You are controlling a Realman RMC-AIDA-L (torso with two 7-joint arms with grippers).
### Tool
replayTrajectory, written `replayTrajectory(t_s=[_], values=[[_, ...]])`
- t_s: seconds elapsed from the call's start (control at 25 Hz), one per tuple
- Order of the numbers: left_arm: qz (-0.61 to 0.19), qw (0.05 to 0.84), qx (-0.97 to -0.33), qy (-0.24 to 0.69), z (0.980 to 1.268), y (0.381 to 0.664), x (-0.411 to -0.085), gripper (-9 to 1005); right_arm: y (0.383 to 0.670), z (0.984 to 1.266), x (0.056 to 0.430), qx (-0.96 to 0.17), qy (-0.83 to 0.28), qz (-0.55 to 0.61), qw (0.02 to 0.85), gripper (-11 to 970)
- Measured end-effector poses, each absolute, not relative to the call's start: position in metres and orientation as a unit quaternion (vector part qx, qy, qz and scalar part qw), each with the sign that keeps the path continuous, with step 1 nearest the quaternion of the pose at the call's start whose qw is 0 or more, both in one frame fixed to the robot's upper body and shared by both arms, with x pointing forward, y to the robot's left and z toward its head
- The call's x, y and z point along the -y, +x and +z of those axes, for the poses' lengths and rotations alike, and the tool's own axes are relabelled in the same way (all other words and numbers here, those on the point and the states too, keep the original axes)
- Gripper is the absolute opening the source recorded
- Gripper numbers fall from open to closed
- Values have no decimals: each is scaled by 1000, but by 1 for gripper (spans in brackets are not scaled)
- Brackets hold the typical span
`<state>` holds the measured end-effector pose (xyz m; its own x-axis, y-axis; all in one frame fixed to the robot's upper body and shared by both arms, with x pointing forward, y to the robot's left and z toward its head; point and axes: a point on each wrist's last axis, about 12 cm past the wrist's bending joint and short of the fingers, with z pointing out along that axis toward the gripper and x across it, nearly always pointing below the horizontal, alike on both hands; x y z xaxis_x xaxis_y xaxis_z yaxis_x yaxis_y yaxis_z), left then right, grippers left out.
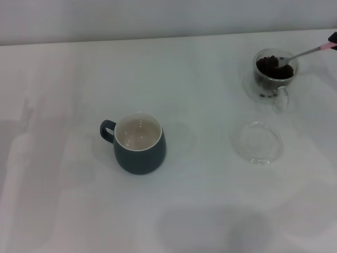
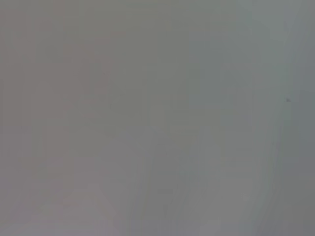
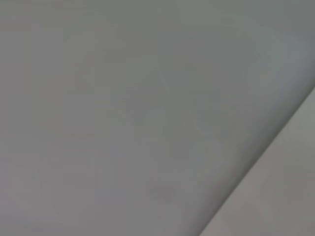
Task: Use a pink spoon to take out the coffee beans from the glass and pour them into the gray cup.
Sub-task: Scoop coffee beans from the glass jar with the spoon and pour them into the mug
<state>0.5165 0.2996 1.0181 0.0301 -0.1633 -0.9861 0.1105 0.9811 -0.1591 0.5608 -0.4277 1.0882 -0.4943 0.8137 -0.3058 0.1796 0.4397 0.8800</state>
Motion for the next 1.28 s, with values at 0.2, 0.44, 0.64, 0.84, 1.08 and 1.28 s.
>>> replayTrajectory(t_s=[0.2, 0.44, 0.64, 0.84, 1.08, 1.28], values=[[-93, 717, -691, -20, 1018, 516, -301, 802, 564, 1093, 427, -754, 326, 425, 380, 154], [-92, 716, -691, -20, 1017, 516, -301, 802, 565, 1100, 421, -749, 308, 454, 372, 155], [-92, 717, -691, -19, 1018, 517, -301, 801, 565, 1099, 407, -749, 290, 479, 354, 155], [-93, 717, -691, -17, 1018, 517, -301, 801, 565, 1097, 388, -755, 263, 500, 332, 156], [-94, 715, -692, -14, 1017, 516, -301, 802, 568, 1093, 362, -773, 229, 511, 298, 156], [-93, 713, -694, -16, 1015, 513, -301, 802, 571, 1094, 339, -772, 196, 536, 279, 156]])
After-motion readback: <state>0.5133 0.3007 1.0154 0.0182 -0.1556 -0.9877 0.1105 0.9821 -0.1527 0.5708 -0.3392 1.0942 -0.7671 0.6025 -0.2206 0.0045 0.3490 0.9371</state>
